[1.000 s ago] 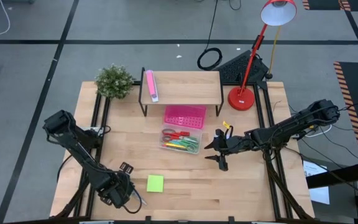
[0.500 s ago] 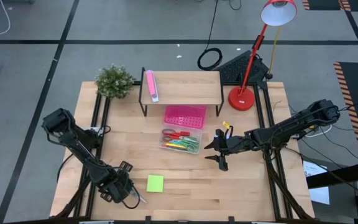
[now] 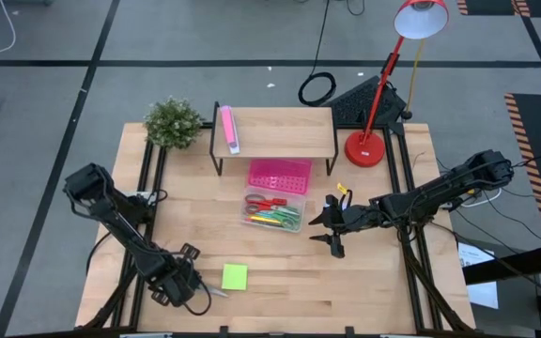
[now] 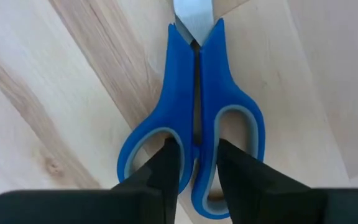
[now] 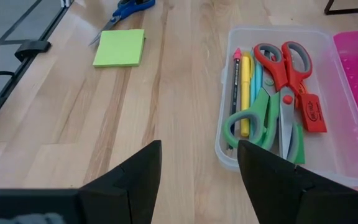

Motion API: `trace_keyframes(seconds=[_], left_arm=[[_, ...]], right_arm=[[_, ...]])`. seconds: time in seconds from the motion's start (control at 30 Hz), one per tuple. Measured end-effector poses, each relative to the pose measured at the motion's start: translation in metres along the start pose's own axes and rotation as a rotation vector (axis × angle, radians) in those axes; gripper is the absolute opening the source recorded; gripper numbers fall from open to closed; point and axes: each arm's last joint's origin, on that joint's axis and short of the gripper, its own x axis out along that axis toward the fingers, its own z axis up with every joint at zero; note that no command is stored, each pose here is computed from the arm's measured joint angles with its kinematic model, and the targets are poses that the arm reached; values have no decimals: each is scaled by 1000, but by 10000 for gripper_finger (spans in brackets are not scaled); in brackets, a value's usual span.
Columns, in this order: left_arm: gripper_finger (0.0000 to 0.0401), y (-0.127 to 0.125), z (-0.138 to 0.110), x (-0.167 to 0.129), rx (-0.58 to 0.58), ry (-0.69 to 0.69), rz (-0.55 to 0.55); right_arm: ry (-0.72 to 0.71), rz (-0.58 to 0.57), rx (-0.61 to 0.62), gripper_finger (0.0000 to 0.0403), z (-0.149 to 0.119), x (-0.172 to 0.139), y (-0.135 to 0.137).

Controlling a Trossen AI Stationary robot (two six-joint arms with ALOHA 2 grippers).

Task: Pack school essentials
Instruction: Put the blue scissors into the supply box

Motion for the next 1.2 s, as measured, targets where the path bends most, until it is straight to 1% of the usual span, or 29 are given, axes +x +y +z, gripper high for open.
trace_keyframes(seconds=[0.07,0.2,0.27,0.4,0.6,0.7,0.8,1.0,1.2], left_arm=[[100,-1,3,-2,4,-3,1],[83,-3,8,-10,6,-2,5],[80,-4,11,-14,3,-4,13],[86,-7,19,-25,-9,-26,5],[89,-12,31,-44,-41,-54,-8],[89,-14,38,-55,-42,-83,-13],[89,-13,43,-66,-33,-106,31],[90,5,60,-88,-87,-180,131],[90,38,76,-102,-135,-231,185]], right_arm=[[-1,0,0,203,0,0,0],[-23,-1,5,203,2,0,0],[-44,-19,9,203,4,0,0],[-103,-56,29,203,9,0,0],[-196,-109,103,203,16,-2,-1],[-219,-103,107,203,18,0,0],[-244,-92,92,203,18,5,2],[-253,-91,51,203,19,13,6],[-224,-96,-1,203,21,9,9]])
